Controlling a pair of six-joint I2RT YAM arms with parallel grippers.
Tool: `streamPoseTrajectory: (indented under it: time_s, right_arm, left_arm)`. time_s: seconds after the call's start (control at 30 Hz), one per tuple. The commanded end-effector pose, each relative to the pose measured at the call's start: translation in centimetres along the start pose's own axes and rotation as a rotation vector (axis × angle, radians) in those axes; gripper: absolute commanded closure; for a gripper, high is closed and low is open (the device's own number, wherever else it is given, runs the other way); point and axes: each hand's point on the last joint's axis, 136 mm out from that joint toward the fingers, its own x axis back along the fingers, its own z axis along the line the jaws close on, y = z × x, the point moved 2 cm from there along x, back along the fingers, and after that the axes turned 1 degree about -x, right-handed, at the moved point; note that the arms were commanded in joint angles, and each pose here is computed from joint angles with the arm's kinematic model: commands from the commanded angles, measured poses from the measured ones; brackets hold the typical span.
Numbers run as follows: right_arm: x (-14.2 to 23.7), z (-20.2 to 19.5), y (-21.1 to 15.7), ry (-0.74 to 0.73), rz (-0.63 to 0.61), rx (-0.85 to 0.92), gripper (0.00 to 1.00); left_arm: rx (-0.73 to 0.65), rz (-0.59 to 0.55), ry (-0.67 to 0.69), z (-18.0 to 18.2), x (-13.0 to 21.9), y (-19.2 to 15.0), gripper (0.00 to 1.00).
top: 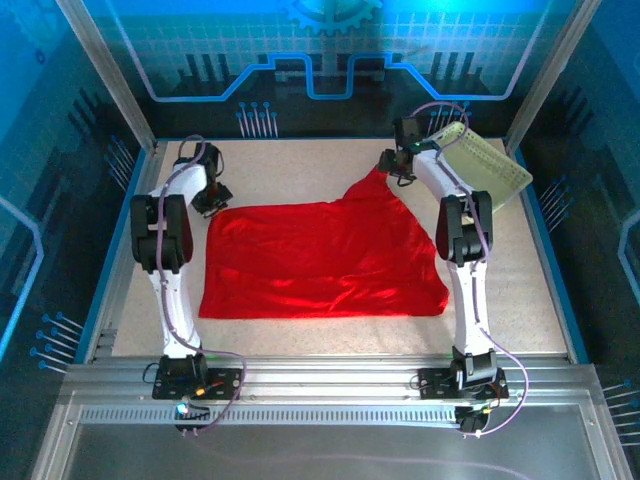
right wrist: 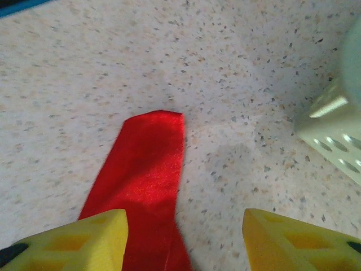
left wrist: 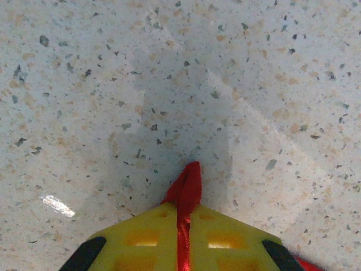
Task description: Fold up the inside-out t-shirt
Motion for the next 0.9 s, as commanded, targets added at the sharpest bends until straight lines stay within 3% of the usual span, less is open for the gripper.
streamPoseTrajectory:
  time_s: [0.0,0.43,0.77,0.87]
  right_arm:
    - [-1.4,-0.6,-0.5,-0.016,0.055,-0.026,0.44]
    - [-5.4,0.7,-0.9,0.013,0.088,-0.079,0.51]
    - [-7.0,1.8,-1.8,0.047,0.104,-0.099,0.68]
    - [-7.1,2.2,-1.8,0.058,0.105,-0.098,0.80]
  left_arm:
    - [-0.014,0.039,-0.018,0.3,0.4,-1.1,0.89]
    - [-0.013,0.034,-0.048,-0.1,1.0,-1.4,0.92]
    - [-0.015,0.028,-0.052,0.0,1.2,-1.4,0.94]
    - [-0.015,0.030,-0.054,0.0,1.2,-1.5,0.95]
